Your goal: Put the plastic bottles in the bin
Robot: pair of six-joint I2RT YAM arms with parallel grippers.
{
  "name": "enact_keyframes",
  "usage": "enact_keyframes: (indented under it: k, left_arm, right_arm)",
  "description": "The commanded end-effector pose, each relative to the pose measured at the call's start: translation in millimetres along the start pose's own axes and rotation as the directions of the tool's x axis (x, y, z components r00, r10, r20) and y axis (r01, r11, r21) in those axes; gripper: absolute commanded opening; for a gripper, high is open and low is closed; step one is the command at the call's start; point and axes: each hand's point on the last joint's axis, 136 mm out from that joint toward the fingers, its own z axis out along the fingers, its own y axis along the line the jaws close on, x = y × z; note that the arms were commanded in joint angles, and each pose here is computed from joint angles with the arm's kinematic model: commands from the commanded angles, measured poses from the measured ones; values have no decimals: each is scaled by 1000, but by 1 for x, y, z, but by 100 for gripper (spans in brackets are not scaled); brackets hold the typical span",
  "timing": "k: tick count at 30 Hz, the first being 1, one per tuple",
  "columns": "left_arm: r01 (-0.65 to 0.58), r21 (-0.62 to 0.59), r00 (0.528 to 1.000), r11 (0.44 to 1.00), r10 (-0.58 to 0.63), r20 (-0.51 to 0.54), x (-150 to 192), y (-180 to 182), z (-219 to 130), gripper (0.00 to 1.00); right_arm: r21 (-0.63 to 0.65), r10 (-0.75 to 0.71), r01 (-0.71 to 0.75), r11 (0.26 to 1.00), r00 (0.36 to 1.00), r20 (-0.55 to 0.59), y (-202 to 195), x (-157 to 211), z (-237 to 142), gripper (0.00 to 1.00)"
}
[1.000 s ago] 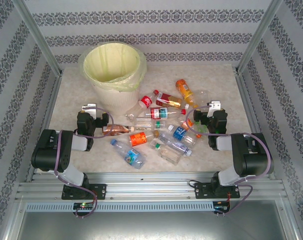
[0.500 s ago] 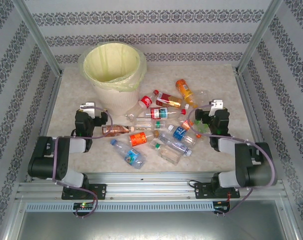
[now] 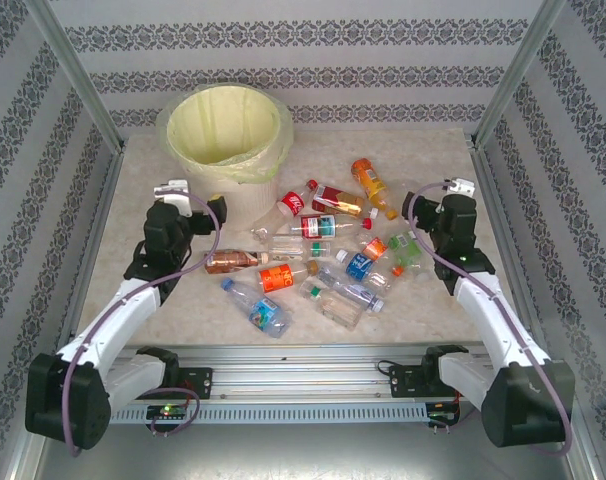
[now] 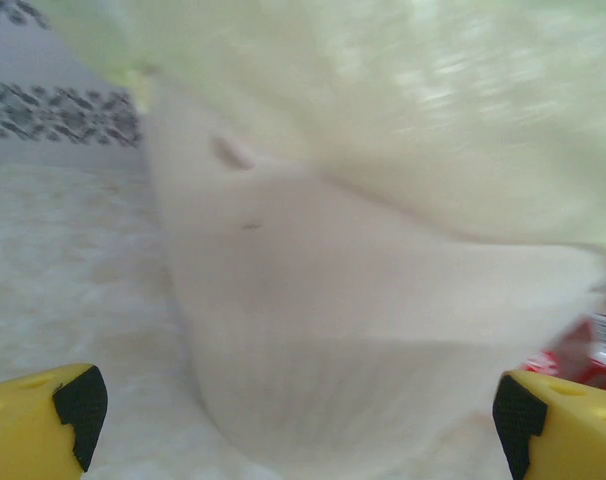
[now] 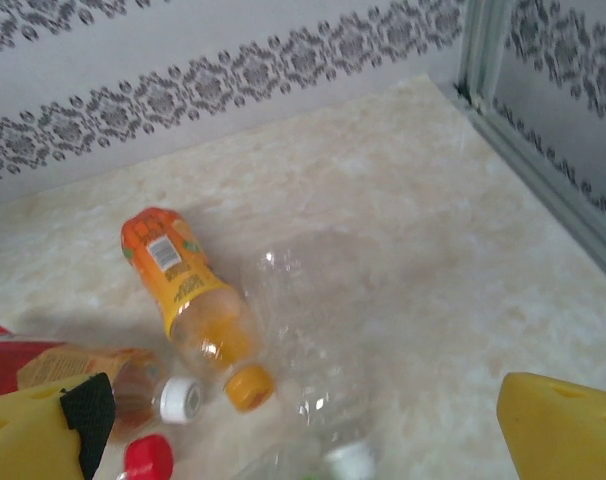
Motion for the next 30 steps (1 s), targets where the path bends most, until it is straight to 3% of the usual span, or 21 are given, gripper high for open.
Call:
enact_keyframes:
  k: [1,5,16,20,30]
  left_arm:
    - [98,94,975,991,-77,-209,28,-38,-14,100]
    - [125,308,957,943,-33,-288,23,-103,-27,100]
    - [155,641,933,752,102,-345,-10,-211,-40,100]
    - [147,732,924,666,173,-342,-16,-240,-42,100]
    - [58,834,901,549,331,-281,7,-286,-54,100]
  right_arm:
    - [105,84,-67,992,983,-161,-13,33,-14,98]
    - [108,118,-92,990,956,-269,-12,54,-21,98]
    - [77,145,-123,989,867,-476,-16,113,-36,91]
    - [75,163,-145,987,834,-527,-19,130,-33,89]
    - [135,184,-128,983,774,-606,-31,157,-28,87]
